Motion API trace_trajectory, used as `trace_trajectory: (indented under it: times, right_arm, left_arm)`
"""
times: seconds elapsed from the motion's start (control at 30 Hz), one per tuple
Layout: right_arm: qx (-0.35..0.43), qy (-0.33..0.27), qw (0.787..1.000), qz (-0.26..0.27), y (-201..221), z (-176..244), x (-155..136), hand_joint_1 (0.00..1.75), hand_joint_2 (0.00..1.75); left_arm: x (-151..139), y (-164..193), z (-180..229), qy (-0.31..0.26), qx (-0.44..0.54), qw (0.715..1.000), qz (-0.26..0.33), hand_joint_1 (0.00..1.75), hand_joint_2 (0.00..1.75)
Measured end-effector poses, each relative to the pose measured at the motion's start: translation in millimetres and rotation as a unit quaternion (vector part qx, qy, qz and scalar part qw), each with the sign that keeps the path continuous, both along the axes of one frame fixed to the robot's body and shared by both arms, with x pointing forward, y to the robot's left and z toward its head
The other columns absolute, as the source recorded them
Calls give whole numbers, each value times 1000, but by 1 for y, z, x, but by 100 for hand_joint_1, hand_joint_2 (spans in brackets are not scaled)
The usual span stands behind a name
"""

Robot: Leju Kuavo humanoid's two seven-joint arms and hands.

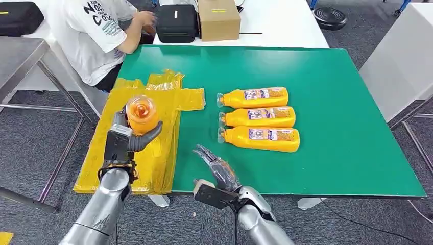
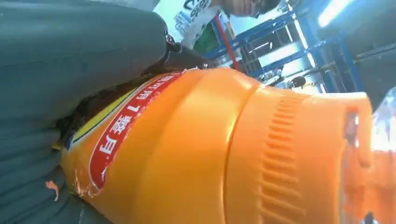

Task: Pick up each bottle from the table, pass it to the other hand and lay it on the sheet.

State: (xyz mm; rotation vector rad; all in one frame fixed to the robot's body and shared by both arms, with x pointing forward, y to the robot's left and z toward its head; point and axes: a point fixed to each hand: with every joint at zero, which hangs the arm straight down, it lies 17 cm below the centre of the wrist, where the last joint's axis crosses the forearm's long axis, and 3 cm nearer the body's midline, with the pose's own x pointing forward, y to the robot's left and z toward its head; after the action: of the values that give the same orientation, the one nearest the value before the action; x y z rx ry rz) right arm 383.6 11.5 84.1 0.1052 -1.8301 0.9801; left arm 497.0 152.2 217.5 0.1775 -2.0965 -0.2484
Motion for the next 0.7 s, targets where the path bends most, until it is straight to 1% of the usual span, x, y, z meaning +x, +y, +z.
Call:
trace_trajectory:
  times: [0.07,0.17,0.23,0.3,0.37,0.47,0.6,0.7]
  right_arm:
    - [-1,-1,1000,3,-1,0,-1,0,0]
    - [0,3,1000,8,-2,-1,-2,0,0]
    - [4,4,1000,10,-3,2,1,0,0]
    - [8,0,1000,10,-5,7,4,0,0]
    - [11,-4,1000,4,-11,11,8,0,0]
    - [15,-12,1000,-11,-24,16,14,0,0]
    - [15,-15,1000,-20,-35,18,17,0,0]
    - [26,-25,999,-24,-43,22,15,0,0]
  left_arm:
    - [5,9,3,-14,35,999,31,175,175]
    - [23,27,12,-42,121,988,81,175,175]
    - [40,38,18,-50,171,979,101,175,175]
    - [54,44,15,-45,217,969,110,175,175]
    - [64,47,-1,-20,268,957,105,175,175]
    - [72,46,-39,37,333,940,69,175,175]
    - [73,53,-60,65,356,930,59,175,175]
    - [70,53,-94,106,424,899,13,175,175]
